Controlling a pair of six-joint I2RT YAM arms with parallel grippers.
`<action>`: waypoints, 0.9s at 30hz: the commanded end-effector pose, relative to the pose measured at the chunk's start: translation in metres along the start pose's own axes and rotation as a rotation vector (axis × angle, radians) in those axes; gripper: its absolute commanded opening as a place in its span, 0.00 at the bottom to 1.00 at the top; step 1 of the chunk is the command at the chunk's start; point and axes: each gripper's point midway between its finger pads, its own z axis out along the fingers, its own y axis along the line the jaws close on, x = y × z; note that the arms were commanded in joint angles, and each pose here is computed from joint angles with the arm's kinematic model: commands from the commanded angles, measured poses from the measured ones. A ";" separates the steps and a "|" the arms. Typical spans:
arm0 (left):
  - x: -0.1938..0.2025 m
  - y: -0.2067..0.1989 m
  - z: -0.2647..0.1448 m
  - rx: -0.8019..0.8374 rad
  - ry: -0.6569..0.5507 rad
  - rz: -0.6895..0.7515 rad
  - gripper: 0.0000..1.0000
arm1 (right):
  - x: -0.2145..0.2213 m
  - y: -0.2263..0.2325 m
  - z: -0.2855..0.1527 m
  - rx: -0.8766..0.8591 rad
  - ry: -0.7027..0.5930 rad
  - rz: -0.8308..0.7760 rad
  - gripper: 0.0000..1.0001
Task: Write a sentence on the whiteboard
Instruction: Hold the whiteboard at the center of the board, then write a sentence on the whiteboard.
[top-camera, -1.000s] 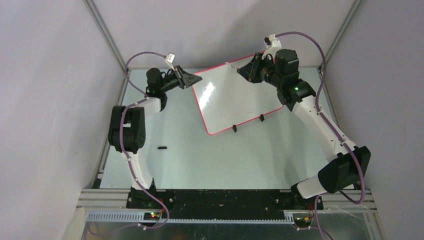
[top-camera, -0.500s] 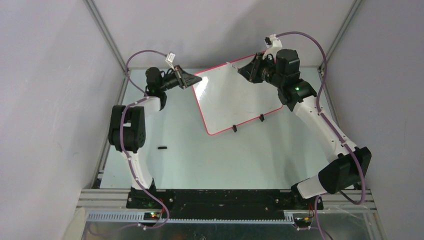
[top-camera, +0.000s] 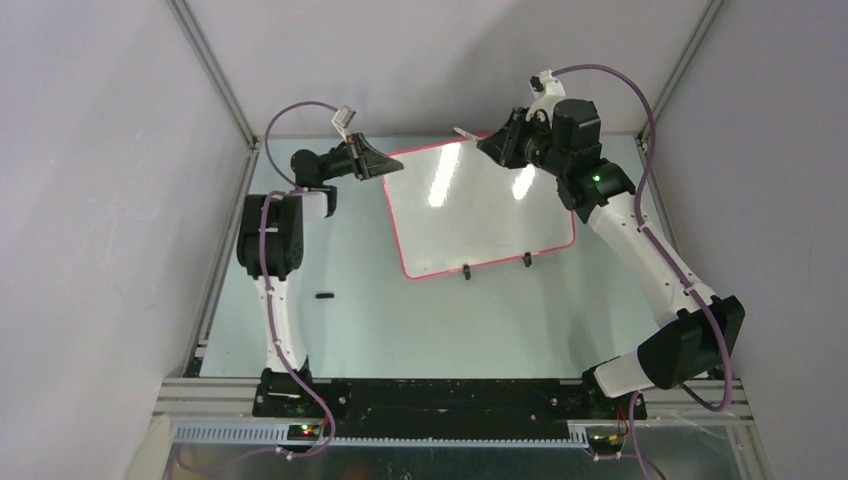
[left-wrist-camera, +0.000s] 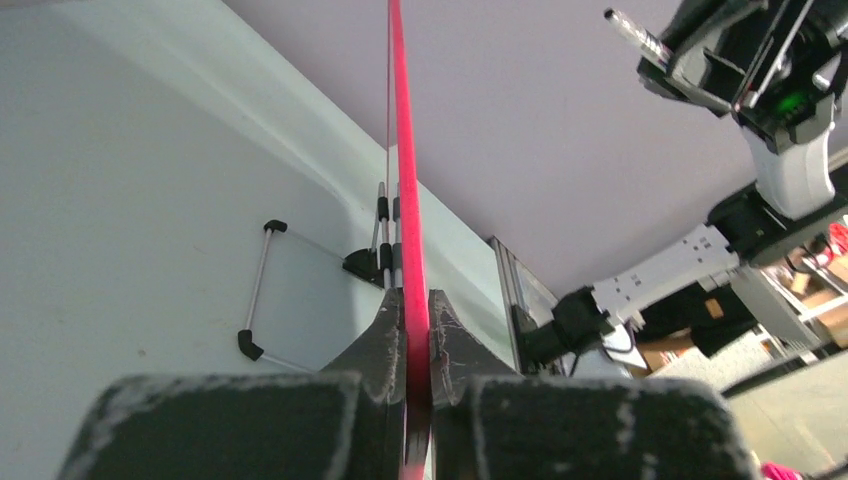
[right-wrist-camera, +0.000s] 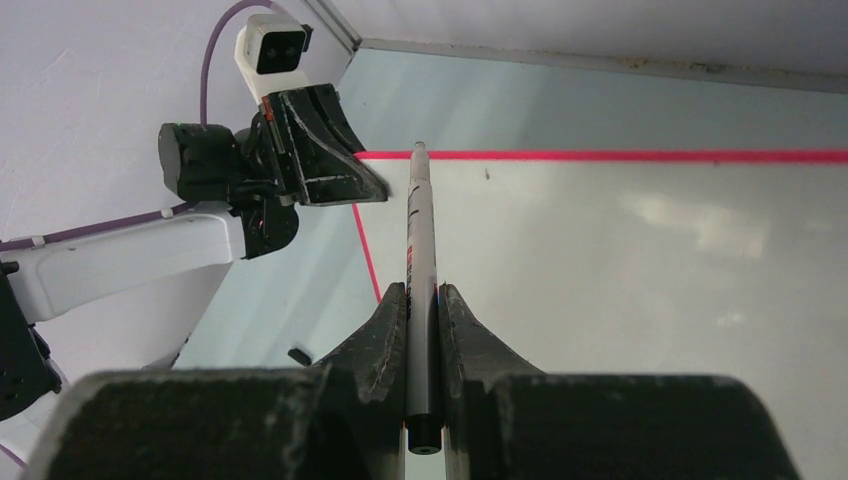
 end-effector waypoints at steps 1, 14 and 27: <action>0.015 -0.039 0.008 0.086 0.156 0.023 0.00 | -0.018 0.014 -0.013 -0.030 -0.048 -0.038 0.00; 0.001 -0.054 0.023 0.112 0.112 0.046 0.40 | -0.010 0.034 -0.007 0.013 -0.036 -0.088 0.00; -0.015 -0.058 0.016 0.089 0.010 0.084 0.61 | 0.010 0.047 0.000 0.147 0.008 -0.133 0.00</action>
